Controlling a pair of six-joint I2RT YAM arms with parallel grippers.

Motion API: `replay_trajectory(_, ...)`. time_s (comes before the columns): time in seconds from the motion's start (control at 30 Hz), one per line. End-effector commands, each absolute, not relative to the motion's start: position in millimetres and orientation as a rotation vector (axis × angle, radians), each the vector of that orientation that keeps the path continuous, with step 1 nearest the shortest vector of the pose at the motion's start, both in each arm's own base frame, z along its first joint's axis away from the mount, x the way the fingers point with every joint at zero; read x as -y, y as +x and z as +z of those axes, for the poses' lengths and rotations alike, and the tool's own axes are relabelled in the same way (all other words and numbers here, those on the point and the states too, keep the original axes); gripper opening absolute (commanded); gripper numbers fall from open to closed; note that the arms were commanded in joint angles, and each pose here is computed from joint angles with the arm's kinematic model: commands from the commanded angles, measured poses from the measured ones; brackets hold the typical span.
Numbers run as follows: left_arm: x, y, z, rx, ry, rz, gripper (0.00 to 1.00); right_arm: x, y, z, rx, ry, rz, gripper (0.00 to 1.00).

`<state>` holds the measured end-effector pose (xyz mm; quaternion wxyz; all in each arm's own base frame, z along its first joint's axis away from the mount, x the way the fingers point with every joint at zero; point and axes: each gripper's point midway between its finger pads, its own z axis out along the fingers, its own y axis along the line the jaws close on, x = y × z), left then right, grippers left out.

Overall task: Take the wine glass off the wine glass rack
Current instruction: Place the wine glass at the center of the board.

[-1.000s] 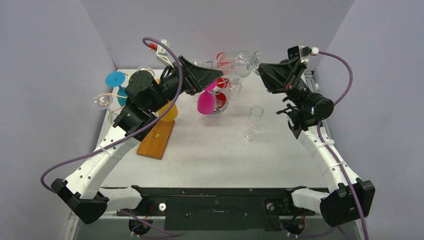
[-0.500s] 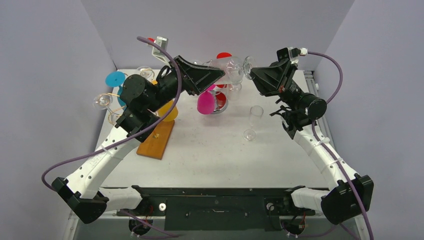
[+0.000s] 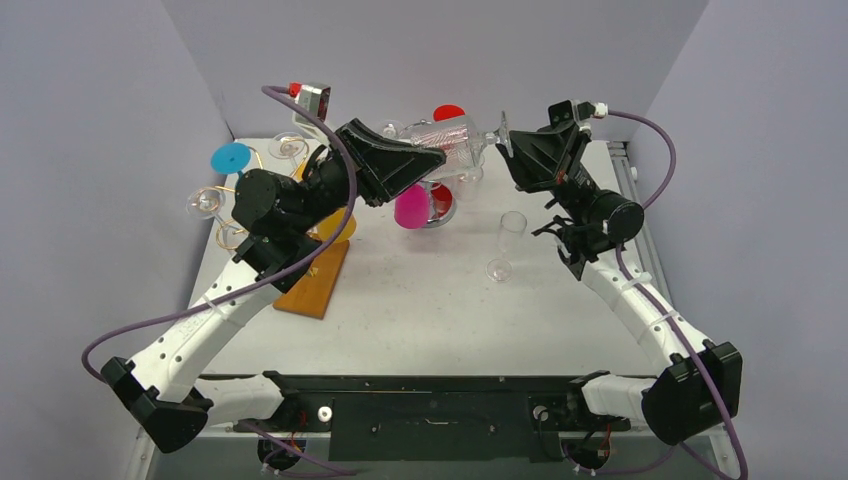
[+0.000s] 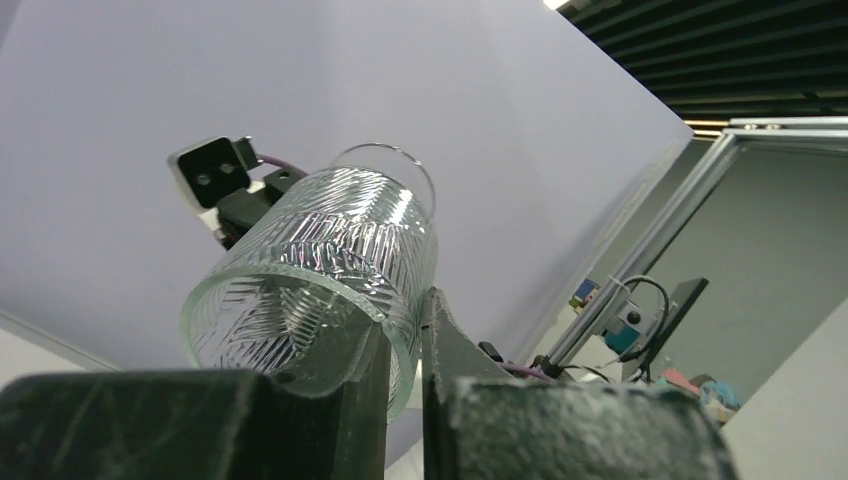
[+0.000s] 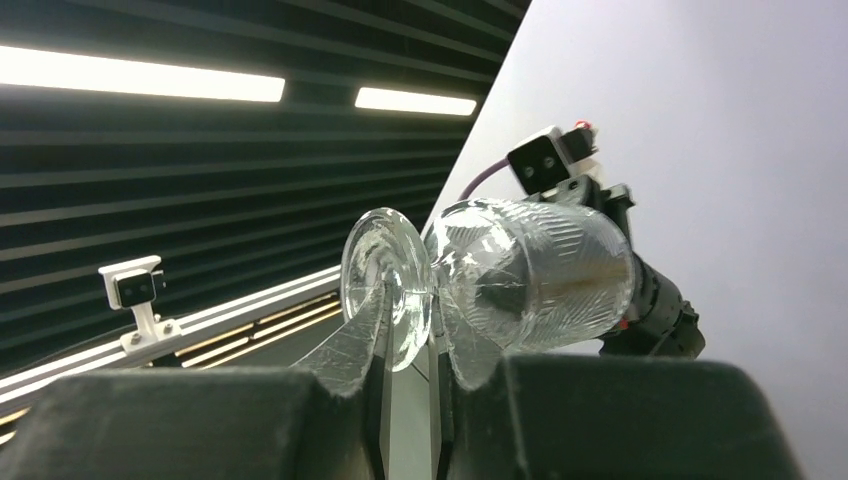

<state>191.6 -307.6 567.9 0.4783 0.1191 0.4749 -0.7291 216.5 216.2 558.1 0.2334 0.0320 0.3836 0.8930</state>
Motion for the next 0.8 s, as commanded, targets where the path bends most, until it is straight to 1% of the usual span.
replay_trajectory(0.0,305,176,578,-1.113,0.335,-1.78,0.0,-211,214,560,-1.119,0.238,2.695,0.0)
replay_trajectory(0.17,306,187,560,-1.231,0.267,-1.689,0.0,-220,227,543,-1.211,0.263,2.557,0.0)
replay_trajectory(0.23,303,194,553,-1.278,0.224,-1.627,0.0,-223,236,532,-1.273,0.287,2.446,0.1)
replay_trajectory(0.27,299,197,552,-1.286,0.2,-1.594,0.0,-227,249,520,-1.34,0.324,2.349,0.21)
replay_trajectory(0.3,299,199,547,-1.319,0.187,-1.57,0.0,-227,258,507,-1.417,0.398,2.28,0.27)
replay_trajectory(0.33,297,202,545,-1.328,0.169,-1.538,0.0,-226,261,504,-1.432,0.357,2.184,0.36)
replay_trajectory(0.37,298,201,541,-1.359,0.166,-1.521,0.0,-224,270,491,-1.505,0.425,2.109,0.39)
replay_trajectory(0.4,296,205,539,-1.366,0.151,-1.482,0.0,-222,272,490,-1.518,0.366,2.001,0.45)
replay_trajectory(0.43,298,203,532,-1.414,0.152,-1.46,0.0,-217,280,473,-1.597,0.445,1.92,0.48)
replay_trajectory(0.47,297,208,529,-1.426,0.136,-1.412,0.0,-212,283,474,-1.593,0.392,1.811,0.52)
replay_trajectory(0.5,298,204,525,-1.457,0.142,-1.395,0.0,-204,288,458,-1.662,0.461,1.735,0.54)
replay_trajectory(0.53,297,209,522,-1.469,0.124,-1.352,0.0,-198,291,458,-1.661,0.423,1.644,0.57)
replay_trajectory(0.57,296,210,518,-1.496,0.105,-1.319,0.0,-188,294,443,-1.713,0.44,1.549,0.59)
replay_trajectory(0.6,297,211,510,-1.53,0.111,-1.283,0.0,-177,298,443,-1.708,0.46,1.489,0.62)
replay_trajectory(0.77,304,214,489,-1.638,0.105,-1.15,0.0,-132,305,407,-1.815,0.507,1.148,0.64)
